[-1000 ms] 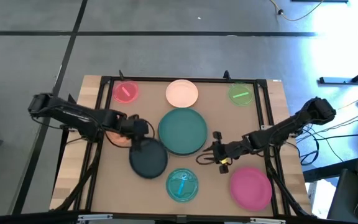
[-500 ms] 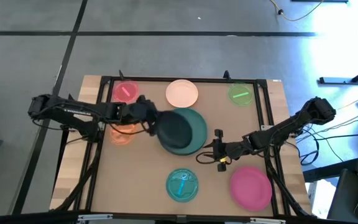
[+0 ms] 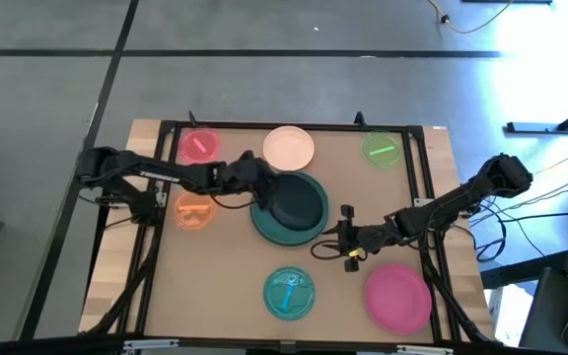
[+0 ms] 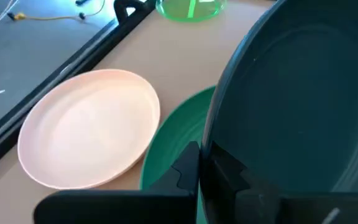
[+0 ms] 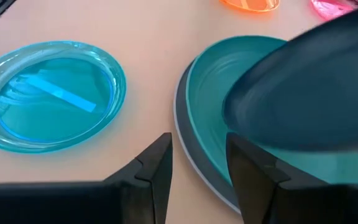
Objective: Stack plastic plates
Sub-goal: Stack the black plate on top of the green plate, then stack the pink plate on top of the black plate
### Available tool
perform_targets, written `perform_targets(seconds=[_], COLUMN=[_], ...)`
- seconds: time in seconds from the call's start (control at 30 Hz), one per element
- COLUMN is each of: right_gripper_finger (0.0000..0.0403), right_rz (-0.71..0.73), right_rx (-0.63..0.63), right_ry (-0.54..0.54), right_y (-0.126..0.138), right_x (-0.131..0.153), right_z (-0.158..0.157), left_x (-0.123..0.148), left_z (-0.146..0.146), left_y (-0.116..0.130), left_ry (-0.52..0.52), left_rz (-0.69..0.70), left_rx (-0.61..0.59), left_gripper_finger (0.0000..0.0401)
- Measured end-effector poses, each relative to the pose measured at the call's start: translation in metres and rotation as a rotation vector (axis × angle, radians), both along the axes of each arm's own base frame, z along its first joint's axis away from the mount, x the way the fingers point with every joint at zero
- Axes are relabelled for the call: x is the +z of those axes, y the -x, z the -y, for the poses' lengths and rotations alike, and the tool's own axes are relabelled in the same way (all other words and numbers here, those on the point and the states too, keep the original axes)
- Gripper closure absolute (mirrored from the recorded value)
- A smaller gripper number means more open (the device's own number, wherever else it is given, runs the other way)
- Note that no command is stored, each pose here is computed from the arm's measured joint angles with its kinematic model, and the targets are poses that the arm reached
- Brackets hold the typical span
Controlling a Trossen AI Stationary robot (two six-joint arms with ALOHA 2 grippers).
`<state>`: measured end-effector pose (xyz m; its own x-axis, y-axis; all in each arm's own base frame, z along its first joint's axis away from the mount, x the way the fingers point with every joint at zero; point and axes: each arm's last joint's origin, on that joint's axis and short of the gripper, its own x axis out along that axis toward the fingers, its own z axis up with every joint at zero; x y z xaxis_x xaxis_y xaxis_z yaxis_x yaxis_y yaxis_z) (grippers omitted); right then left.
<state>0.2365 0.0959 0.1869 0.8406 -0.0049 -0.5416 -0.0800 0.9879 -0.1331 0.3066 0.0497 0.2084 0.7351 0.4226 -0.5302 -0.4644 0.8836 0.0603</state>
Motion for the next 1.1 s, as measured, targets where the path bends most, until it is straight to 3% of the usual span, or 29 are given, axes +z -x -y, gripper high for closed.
perform_targets(seconds=[0.37,0.8,1.1], right_gripper_finger=[0.0265,0.0265,0.0265], right_rz=[-0.001,-0.003,-0.005], right_rx=[0.0,0.0,0.0], right_ry=[0.0,0.001,0.002], right_y=[0.0,0.0,0.0], right_x=[0.0,0.0,0.0], right_z=[0.0,0.0,0.0], left_x=[-0.016,-0.017,-0.017], left_z=[-0.004,-0.008,0.021], left_y=[-0.006,-0.005,-0.009], left_ry=[0.008,0.013,0.005], left_rz=[-0.037,-0.045,-0.047], left_rx=[0.016,0.027,-0.068], left_gripper_finger=[0.0384,0.0286,0.0283])
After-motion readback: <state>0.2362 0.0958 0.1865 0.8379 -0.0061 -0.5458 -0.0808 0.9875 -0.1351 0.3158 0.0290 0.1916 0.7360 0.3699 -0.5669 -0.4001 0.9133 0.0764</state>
